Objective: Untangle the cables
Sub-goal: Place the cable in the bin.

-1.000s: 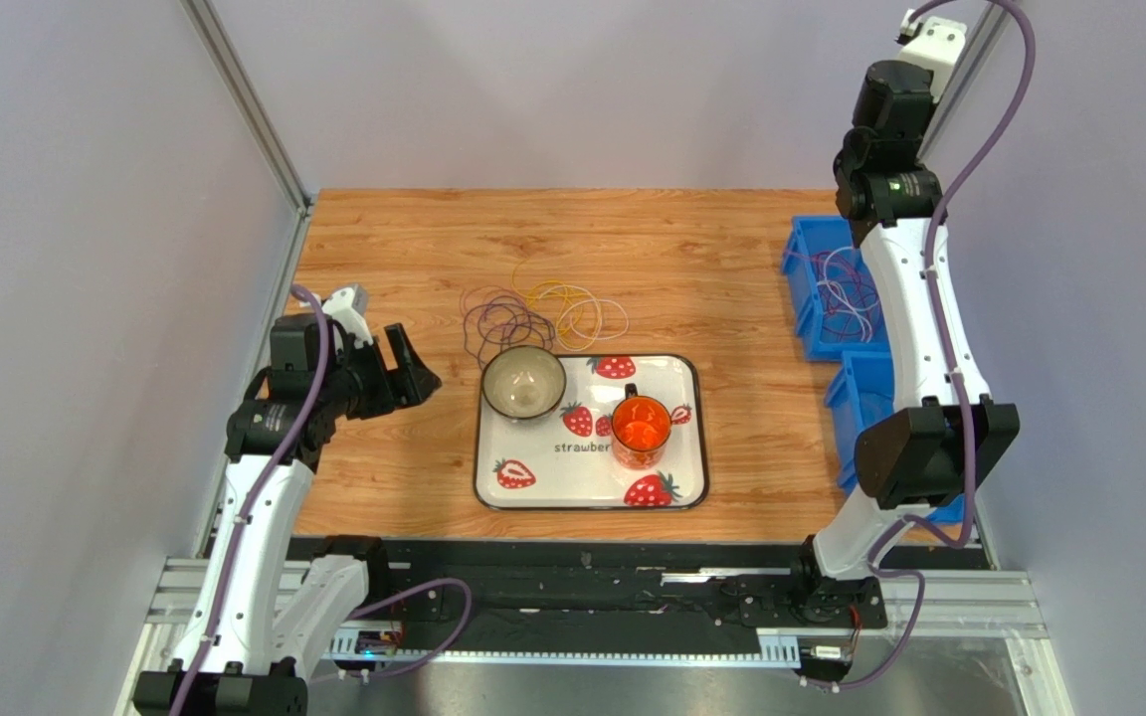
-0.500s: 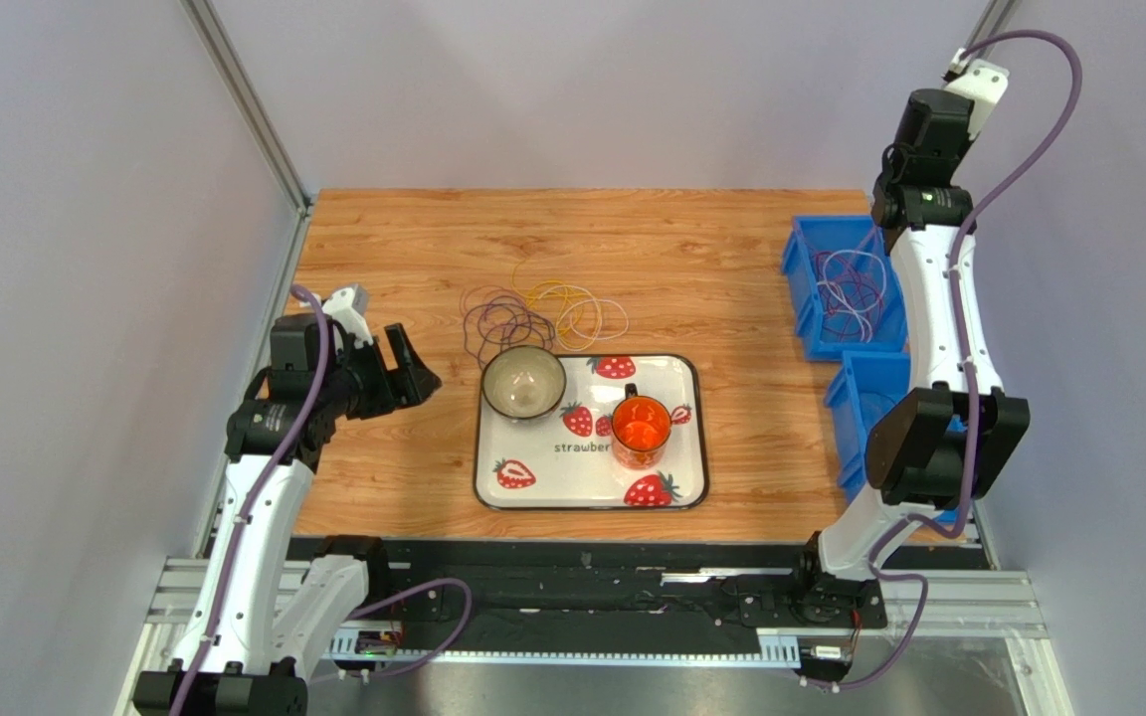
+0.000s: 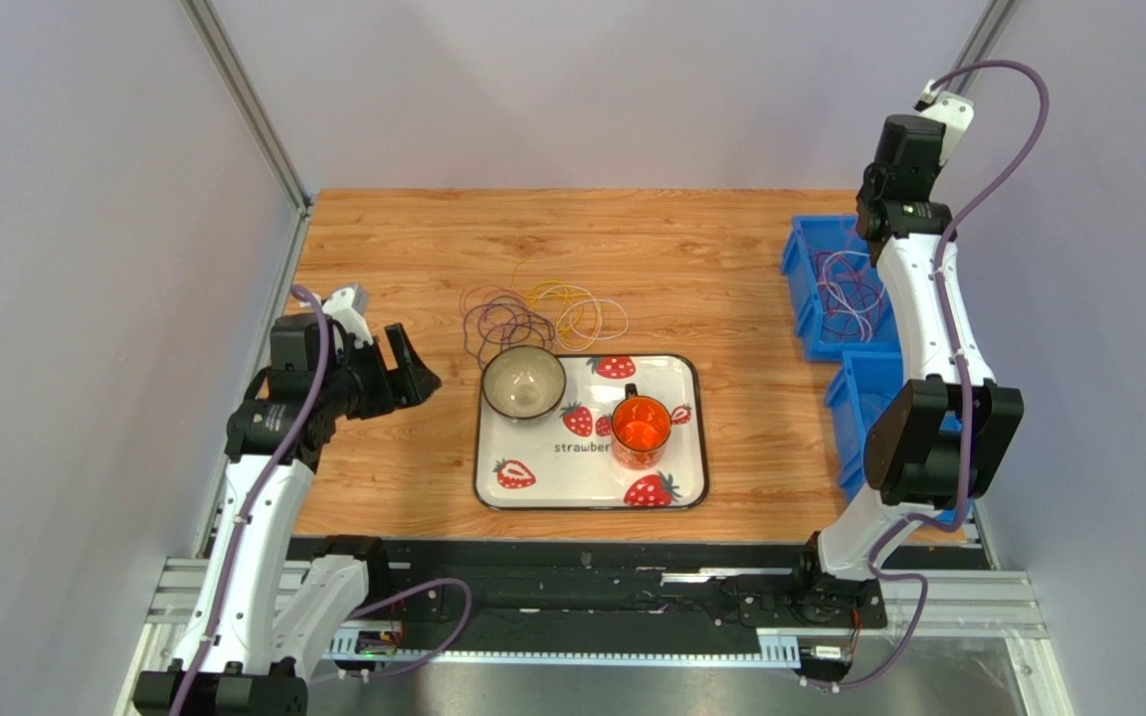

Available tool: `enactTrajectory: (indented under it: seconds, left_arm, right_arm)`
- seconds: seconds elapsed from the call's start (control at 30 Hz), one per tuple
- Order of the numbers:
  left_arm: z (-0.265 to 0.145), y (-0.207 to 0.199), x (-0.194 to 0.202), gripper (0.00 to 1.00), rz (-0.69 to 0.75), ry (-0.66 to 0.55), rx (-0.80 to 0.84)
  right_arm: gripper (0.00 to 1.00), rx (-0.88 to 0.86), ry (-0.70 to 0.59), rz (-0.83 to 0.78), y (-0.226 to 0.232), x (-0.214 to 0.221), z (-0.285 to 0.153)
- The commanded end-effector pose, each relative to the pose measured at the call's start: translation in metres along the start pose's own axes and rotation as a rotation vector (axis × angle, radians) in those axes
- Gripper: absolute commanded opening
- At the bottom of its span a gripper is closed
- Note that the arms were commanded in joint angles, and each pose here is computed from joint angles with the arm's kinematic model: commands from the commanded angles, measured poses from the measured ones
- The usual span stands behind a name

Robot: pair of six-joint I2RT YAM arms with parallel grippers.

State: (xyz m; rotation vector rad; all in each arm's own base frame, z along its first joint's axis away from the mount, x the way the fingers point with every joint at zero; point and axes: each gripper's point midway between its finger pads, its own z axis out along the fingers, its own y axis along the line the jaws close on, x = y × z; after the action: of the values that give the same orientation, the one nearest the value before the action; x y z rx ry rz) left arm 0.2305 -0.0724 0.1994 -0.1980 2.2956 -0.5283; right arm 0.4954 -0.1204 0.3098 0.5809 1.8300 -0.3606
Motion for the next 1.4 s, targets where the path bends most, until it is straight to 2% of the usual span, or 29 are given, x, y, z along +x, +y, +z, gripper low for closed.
enactTrajectory:
  seconds: [0.0, 0.63, 1.37]
  left_arm:
    - [0.0, -0.003, -0.002, 0.84, 0.013, -0.009, 0.014]
    - [0.0, -0.003, -0.002, 0.84, 0.015, -0.007, 0.015]
    - [0.002, -0.003, -0.003, 0.84, 0.012, -0.003, 0.013]
  right_arm:
    - [0.0, 0.007, -0.019, 0.038, -0.003, -0.002, 0.004]
    - [0.0, -0.002, 0.194, -0.012, 0.01, 0.094, 0.066]
    - [0.0, 0.02, 0.379, -0.076, 0.014, 0.169, 0.108]
